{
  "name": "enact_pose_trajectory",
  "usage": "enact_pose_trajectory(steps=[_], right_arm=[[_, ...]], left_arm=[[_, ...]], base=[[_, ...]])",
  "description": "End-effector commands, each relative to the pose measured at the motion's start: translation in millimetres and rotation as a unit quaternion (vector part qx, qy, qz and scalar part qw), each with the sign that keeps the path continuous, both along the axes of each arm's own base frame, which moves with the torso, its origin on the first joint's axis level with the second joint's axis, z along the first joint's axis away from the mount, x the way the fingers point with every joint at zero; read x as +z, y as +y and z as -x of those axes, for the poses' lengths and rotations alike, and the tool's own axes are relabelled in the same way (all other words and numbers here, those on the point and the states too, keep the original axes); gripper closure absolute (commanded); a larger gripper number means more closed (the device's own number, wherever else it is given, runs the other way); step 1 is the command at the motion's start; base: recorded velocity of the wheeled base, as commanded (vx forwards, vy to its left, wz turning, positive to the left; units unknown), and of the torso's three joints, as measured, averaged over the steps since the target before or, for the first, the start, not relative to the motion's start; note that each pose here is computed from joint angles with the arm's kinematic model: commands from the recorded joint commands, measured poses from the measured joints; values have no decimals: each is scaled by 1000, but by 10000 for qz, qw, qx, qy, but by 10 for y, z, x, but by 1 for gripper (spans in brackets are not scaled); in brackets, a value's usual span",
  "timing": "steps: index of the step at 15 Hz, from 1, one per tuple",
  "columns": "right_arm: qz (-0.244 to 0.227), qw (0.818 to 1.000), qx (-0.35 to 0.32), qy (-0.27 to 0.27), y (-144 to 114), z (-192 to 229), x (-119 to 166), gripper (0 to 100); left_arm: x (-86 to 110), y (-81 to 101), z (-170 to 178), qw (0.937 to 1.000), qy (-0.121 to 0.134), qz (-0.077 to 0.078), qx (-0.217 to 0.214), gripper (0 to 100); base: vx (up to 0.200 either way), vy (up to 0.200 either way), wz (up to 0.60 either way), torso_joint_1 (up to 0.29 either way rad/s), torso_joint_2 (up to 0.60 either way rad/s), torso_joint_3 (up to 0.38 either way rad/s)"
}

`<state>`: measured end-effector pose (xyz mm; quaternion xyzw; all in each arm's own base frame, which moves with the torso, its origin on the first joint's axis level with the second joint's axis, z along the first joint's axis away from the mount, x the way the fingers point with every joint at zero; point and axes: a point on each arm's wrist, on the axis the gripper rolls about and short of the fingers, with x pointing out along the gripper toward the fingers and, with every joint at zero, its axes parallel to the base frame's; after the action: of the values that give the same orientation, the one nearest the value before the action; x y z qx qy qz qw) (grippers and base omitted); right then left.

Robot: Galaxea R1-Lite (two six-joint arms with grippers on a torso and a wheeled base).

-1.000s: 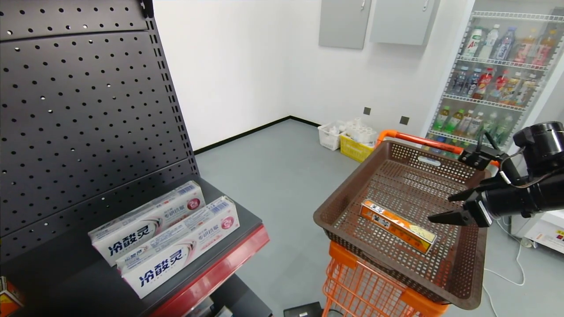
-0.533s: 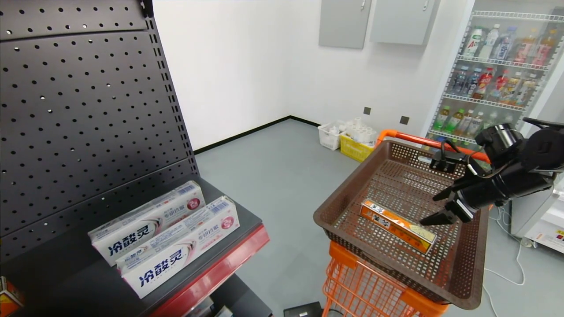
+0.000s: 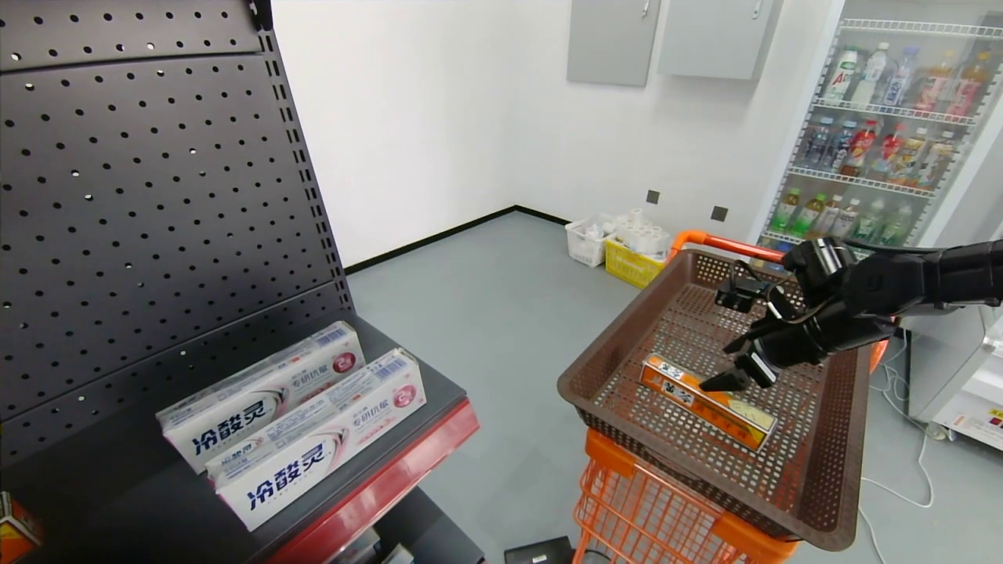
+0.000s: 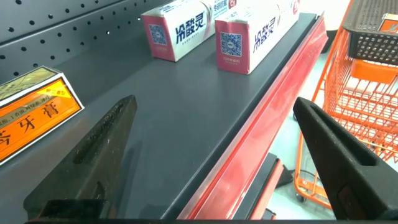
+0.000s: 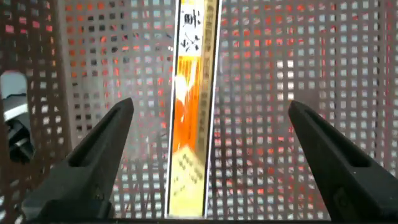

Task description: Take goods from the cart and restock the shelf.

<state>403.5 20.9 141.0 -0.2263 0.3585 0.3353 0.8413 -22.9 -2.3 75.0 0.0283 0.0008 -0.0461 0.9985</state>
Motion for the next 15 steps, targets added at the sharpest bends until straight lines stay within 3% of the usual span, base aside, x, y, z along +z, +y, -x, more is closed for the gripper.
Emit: enact_pose_trajectory(steps=[1,6,15], right_arm=[[-24,9997,69,230,92,-55,-193,0],[-232,9996,-133,131,215,-187,-342,0],[-201,9989,-206,364,144,-209,-553,0]], left_arm=[[0,0,0,10000,2,0,0,0],[0,0,0,10000,2,0,0,0],[0,0,0,10000,2,0,0,0]], base=[[0,0,0,0,0,0],[0,0,0,0,0,0],[0,0,0,0,0,0]])
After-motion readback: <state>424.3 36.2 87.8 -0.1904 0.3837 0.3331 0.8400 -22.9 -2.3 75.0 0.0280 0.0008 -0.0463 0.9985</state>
